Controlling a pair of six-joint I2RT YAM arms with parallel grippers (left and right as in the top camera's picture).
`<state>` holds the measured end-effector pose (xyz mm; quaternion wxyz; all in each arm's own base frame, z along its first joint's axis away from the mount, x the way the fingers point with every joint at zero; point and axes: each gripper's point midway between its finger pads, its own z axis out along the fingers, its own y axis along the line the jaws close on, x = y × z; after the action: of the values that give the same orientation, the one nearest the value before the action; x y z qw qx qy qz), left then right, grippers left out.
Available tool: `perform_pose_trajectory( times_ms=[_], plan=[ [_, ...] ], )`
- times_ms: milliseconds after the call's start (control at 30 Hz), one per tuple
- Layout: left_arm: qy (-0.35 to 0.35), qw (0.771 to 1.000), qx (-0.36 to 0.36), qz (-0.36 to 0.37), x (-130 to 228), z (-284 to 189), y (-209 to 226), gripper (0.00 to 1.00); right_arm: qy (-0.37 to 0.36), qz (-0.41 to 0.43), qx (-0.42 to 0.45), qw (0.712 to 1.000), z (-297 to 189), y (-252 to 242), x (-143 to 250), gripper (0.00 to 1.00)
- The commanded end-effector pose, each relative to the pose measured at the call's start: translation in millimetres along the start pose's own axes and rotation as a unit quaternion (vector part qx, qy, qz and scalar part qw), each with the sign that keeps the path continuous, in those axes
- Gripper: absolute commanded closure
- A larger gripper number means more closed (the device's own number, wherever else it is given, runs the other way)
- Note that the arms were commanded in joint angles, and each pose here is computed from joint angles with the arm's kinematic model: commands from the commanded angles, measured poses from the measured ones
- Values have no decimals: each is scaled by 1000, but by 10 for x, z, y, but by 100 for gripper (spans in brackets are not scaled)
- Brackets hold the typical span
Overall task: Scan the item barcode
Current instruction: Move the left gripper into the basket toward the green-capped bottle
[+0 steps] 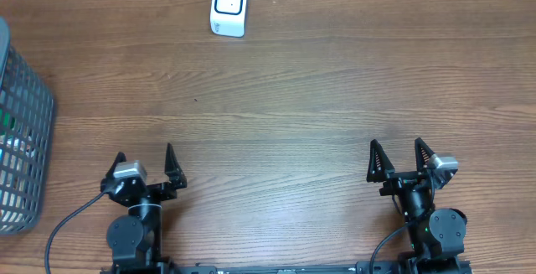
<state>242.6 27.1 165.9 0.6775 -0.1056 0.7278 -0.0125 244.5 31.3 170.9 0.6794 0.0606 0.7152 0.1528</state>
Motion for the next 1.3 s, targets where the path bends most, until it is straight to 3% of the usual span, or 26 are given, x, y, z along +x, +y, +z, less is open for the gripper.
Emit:
perform_pose_trajectory(
  times_ms=[0,167,533,767,967,1100,1267],
  plan=[
    [-34,999,22,-34,-469,-80,-133,0,-2,-2,0,1000,2,-5,20,0],
    [-11,999,29,-30,-835,-18,-237,0,-2,-2,0,1000,2,-5,20,0],
    [148,989,18,-1,-2090,458,-530,0,-2,-2,0,1000,2,-5,20,0],
    [263,965,11,-3,-2443,587,-647,0,-2,-2,0,1000,2,-5,20,0],
    [273,962,9,8,-2559,666,-657,0,-2,-2,0,1000,2,-5,20,0],
    [262,964,-30,16,-2621,714,-382,0,-2,-2,0,1000,2,-5,20,0],
    [269,949,-149,-71,-2579,713,477,0,-2,-2,0,1000,2,-5,20,0]
  ],
)
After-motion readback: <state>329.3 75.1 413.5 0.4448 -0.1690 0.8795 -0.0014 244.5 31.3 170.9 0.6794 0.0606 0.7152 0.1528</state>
